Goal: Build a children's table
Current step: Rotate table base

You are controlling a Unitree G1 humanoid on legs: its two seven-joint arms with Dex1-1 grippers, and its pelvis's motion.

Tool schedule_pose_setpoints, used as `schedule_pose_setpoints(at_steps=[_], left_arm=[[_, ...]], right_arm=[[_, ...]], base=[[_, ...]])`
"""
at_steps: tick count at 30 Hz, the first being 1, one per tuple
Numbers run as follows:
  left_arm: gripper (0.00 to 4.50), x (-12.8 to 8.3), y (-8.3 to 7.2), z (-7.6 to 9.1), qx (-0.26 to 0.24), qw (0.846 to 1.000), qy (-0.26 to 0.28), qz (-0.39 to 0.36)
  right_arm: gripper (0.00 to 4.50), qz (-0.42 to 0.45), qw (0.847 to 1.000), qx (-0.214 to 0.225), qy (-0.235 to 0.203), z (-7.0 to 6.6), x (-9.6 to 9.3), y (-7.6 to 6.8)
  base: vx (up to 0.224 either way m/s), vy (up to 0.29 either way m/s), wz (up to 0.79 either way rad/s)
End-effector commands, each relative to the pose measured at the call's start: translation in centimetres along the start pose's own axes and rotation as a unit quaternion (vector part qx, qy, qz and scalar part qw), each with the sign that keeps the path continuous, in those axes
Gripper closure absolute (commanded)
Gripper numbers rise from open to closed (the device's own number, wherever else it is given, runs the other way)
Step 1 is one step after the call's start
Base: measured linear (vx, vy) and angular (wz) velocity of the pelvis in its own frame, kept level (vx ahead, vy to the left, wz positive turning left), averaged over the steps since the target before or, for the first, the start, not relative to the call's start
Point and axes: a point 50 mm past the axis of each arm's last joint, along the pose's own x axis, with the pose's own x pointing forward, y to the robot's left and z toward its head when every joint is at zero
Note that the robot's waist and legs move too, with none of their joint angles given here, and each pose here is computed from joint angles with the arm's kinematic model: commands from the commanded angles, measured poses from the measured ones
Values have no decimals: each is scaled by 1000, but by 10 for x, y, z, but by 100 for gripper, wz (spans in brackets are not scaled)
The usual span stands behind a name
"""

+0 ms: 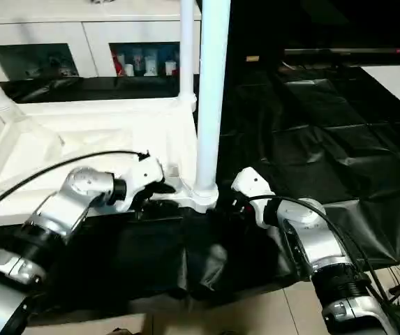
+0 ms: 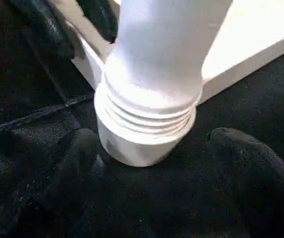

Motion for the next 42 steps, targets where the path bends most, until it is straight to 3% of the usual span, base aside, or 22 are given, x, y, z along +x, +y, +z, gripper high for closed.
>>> schedule_pose_setpoints(at_steps=[1, 9, 10, 13, 33, 42], left_arm=[[259, -2, 3, 2, 4, 1000, -3, -3], [259, 7, -1, -7, -8, 999, 16, -44], [287, 7, 0, -10, -9, 999, 23, -42], [315, 7, 2, -13, -14, 999, 26, -36], [445, 6, 6, -12, -13, 999, 6, -46], [449, 7, 3, -17, -68, 997, -2, -23]], right_arm=[[46, 6, 1000, -7, 2, 0, -2, 2], [46, 8, 1000, -7, 0, 0, -2, 2], [46, 8, 1000, -7, 0, 0, -2, 3], [46, 8, 1000, -7, 0, 0, -2, 3], [46, 17, 1000, -9, 1, -1, -4, 5], [46, 11, 1000, 2, -15, 2, -1, 6]], base=[[0, 0, 0], [0, 0, 0], [0, 0, 0], [0, 0, 0], [0, 0, 0], [0, 0, 0]])
